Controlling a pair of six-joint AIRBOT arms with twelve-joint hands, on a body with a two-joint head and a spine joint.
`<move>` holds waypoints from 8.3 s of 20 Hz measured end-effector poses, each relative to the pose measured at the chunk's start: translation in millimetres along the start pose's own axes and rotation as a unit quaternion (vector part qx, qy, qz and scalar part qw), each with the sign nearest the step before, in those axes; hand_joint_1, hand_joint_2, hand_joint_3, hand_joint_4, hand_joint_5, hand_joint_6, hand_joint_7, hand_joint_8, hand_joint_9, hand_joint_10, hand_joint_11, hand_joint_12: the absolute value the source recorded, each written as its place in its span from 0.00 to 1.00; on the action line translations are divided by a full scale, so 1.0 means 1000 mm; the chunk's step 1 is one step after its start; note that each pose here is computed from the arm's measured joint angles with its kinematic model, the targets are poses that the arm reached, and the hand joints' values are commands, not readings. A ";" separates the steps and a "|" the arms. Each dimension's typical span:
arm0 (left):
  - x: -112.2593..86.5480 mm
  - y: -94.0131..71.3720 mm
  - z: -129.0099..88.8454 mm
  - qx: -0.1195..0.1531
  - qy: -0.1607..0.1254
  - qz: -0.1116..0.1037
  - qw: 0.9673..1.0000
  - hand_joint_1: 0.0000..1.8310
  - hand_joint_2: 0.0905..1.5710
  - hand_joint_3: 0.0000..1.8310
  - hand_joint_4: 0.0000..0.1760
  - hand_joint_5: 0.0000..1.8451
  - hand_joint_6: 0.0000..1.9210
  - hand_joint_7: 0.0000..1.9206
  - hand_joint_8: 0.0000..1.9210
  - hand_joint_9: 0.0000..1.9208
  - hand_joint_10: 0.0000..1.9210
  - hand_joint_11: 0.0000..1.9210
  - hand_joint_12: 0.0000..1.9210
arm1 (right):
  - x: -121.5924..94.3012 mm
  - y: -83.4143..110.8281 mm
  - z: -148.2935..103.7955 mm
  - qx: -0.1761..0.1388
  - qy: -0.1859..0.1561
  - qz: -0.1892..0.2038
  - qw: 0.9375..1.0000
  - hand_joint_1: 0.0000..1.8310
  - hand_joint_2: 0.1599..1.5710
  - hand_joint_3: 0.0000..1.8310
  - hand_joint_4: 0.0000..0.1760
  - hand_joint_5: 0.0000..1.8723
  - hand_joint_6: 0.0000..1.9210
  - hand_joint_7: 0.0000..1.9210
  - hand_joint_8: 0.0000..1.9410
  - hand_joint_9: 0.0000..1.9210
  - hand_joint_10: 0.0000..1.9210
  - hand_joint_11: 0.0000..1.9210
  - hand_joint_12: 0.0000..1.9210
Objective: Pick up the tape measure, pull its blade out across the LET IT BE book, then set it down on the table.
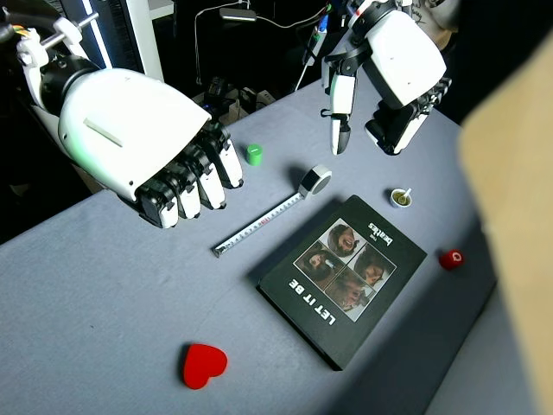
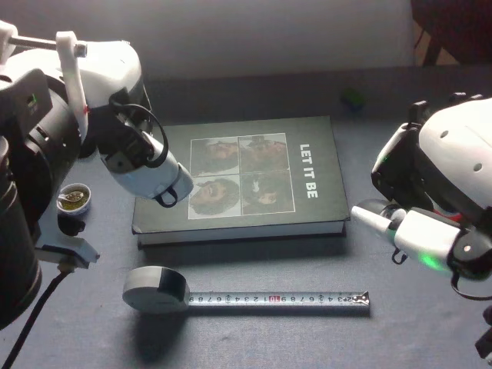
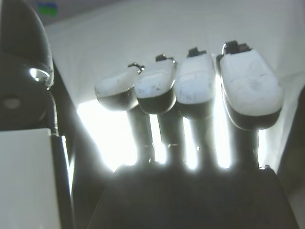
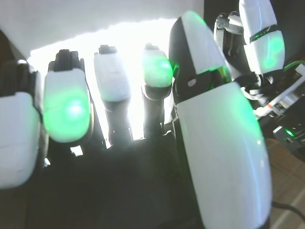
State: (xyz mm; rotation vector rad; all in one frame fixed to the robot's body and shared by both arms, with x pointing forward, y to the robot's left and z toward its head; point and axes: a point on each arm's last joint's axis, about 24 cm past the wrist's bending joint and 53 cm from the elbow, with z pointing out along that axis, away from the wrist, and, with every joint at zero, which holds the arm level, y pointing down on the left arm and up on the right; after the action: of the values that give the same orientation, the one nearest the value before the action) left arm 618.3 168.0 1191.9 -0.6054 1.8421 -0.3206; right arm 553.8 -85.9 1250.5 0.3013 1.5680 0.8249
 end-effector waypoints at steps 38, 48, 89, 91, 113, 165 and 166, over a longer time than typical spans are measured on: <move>0.061 -0.001 -0.030 0.058 0.079 -0.323 0.941 0.62 0.63 0.00 0.00 0.14 0.00 0.12 0.00 0.12 0.01 0.09 0.20 | 0.006 0.005 -0.007 -0.014 0.004 -0.012 1.000 0.12 0.66 0.00 0.12 0.07 0.00 0.07 0.00 0.06 0.00 0.00 0.24; 0.081 -0.002 -0.014 0.148 0.160 -0.247 0.944 0.64 0.63 0.00 0.00 0.15 0.00 0.13 0.00 0.13 0.00 0.09 0.19 | 0.004 0.005 -0.007 -0.014 0.002 -0.011 1.000 0.10 0.68 0.00 0.11 0.07 0.00 0.07 0.00 0.06 0.00 0.00 0.25; 0.119 0.104 0.005 0.091 0.175 -0.188 0.962 0.65 0.65 0.00 0.00 0.18 0.00 0.15 0.00 0.14 0.00 0.11 0.18 | 0.003 0.005 -0.007 -0.016 -0.001 -0.010 1.000 0.10 0.69 0.00 0.07 0.09 0.00 0.10 0.00 0.07 0.00 0.00 0.28; 0.121 0.109 0.005 0.091 0.172 -0.182 0.964 0.65 0.65 0.00 0.00 0.18 0.00 0.15 0.00 0.14 0.00 0.11 0.18 | 0.003 0.005 -0.007 -0.016 -0.002 -0.010 1.000 0.10 0.69 0.00 0.07 0.09 0.00 0.10 0.00 0.07 0.00 0.00 0.28; 0.134 0.113 -0.007 0.089 0.181 -0.184 0.962 0.64 0.67 0.00 0.00 0.22 0.01 0.20 0.00 0.19 0.00 0.14 0.18 | 0.003 0.006 -0.008 -0.019 -0.003 -0.013 1.000 0.09 0.69 0.00 0.06 0.10 0.00 0.10 0.00 0.06 0.00 0.00 0.27; 0.070 0.071 0.025 0.124 0.106 -0.194 0.967 0.76 0.67 0.00 0.00 0.60 0.32 0.55 0.43 0.48 0.66 0.46 0.54 | 0.023 0.052 0.041 -0.057 0.042 -0.039 0.997 0.07 0.70 0.00 0.06 0.09 0.00 0.10 0.00 0.07 0.00 0.00 0.27; 0.063 0.068 0.029 0.128 0.101 -0.198 0.967 0.76 0.67 0.00 0.00 0.60 0.32 0.55 0.42 0.48 0.65 0.46 0.54 | 0.028 0.053 0.045 -0.056 0.043 -0.037 0.997 0.07 0.70 0.00 0.06 0.10 0.00 0.10 0.00 0.07 0.00 0.00 0.27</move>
State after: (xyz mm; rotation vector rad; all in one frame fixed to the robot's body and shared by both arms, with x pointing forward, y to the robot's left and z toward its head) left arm 612.2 192.1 1097.5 -0.7810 1.8231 -0.9013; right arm 577.1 -16.0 1266.1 0.1264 1.5962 0.8743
